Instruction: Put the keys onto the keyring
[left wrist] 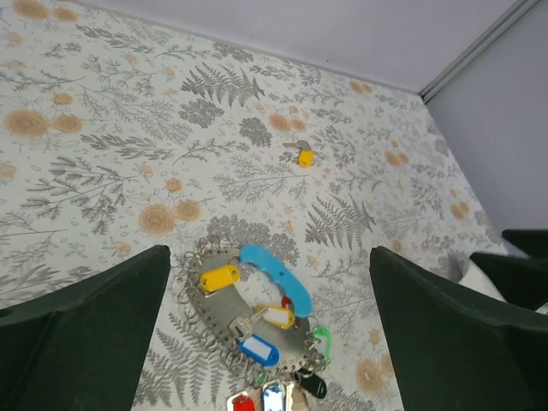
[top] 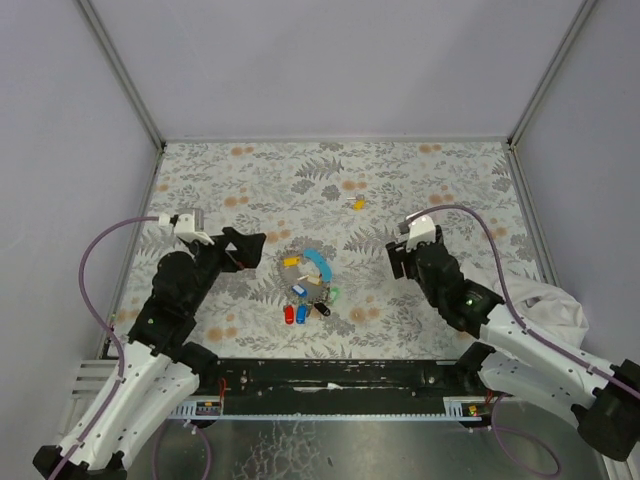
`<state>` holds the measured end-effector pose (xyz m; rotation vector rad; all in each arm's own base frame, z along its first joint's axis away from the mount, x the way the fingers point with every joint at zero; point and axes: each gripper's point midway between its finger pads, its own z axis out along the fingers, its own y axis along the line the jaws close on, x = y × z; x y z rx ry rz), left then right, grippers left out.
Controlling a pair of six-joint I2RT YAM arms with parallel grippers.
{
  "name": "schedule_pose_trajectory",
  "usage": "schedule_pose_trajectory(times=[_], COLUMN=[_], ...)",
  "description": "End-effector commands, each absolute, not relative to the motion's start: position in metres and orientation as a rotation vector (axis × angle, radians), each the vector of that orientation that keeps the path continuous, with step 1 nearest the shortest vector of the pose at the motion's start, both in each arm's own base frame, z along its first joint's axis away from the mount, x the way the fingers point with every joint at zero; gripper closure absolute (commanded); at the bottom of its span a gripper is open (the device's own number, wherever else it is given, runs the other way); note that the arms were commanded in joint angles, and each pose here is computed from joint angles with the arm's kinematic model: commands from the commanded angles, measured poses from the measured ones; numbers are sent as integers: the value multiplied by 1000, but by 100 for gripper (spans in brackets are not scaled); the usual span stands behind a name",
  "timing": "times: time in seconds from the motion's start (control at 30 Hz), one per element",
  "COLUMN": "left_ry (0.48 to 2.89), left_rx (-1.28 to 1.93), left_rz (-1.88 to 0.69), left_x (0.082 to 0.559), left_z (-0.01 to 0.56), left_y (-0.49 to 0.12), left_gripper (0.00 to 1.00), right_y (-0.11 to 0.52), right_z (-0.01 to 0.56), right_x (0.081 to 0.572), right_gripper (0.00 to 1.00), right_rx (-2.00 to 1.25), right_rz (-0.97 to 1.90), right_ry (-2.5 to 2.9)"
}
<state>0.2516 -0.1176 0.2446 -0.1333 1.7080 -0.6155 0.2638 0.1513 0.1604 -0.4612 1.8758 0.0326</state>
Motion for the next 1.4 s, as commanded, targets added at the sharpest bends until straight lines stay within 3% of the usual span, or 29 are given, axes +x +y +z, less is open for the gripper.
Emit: schedule_pose_trajectory(times=[0.0, 0.2, 0.63, 1.07, 1.37], left_ry=[1801, 1656, 1420, 1352, 1233], left_rx=[12, 9, 37, 32, 145], left_rz=[-510, -461, -432, -520, -603], left_x=[236, 223, 198, 196, 170], left_z=[247, 293, 322, 319, 336], left_y=[-109, -91, -73, -82, -94], left_gripper=[0, 0, 0, 0, 0], right_y=[117, 71, 33, 41, 44], right_z=[185, 203, 253, 247, 248], right_x=[270, 258, 219, 220, 222], right_gripper=[20, 1, 1, 1, 1], right_rx=[-245, -48, 17, -39, -60], right_rz=[25, -74, -42, -20, -17], right_ry=[1922, 1913, 1761, 1762, 1753])
